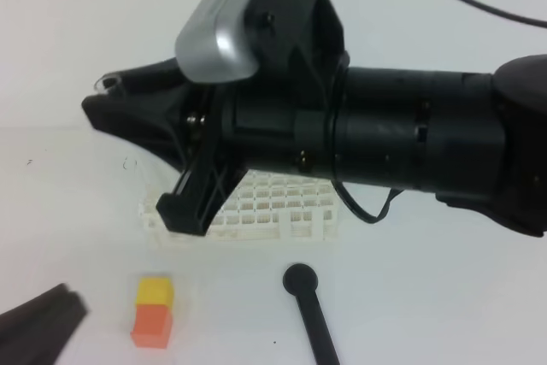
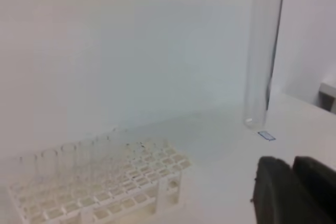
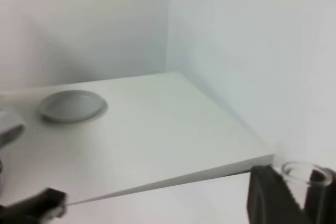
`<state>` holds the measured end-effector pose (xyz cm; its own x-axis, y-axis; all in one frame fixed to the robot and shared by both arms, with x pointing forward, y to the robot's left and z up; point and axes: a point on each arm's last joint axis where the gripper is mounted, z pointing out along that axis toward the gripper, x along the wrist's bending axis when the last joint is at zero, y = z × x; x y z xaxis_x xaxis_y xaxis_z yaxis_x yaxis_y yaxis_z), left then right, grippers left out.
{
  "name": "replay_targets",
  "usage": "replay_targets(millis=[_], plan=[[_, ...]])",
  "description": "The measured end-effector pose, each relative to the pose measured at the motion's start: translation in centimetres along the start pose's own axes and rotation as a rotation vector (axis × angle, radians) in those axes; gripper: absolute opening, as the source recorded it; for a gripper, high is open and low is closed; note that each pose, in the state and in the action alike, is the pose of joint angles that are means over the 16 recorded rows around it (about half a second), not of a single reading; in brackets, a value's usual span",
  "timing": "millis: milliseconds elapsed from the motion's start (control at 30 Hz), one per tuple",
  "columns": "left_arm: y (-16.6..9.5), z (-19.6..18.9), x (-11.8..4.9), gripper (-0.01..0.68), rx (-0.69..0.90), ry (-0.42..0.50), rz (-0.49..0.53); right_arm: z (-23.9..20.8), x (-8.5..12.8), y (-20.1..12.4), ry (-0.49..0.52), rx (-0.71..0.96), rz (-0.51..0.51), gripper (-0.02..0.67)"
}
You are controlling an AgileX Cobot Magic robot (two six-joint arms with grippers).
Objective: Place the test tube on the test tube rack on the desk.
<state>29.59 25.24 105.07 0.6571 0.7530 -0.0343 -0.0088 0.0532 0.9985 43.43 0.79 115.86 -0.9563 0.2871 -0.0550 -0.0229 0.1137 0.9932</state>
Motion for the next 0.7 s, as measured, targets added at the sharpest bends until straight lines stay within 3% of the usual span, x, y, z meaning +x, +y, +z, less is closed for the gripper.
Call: replay_targets(millis=[200,700], plan=[[-0.1,-2.3,0.7,0.002,-0.018,0.067,-0.060,-0.3,-0.5,0.2,-0.065,0.004,-0.024,0.131],[-0.9,-4.0,1.1,0.000,0.003,0.109,-0.151,-0.3,-1.0,0.1,-0.119,0.013,-0.044,0.131]])
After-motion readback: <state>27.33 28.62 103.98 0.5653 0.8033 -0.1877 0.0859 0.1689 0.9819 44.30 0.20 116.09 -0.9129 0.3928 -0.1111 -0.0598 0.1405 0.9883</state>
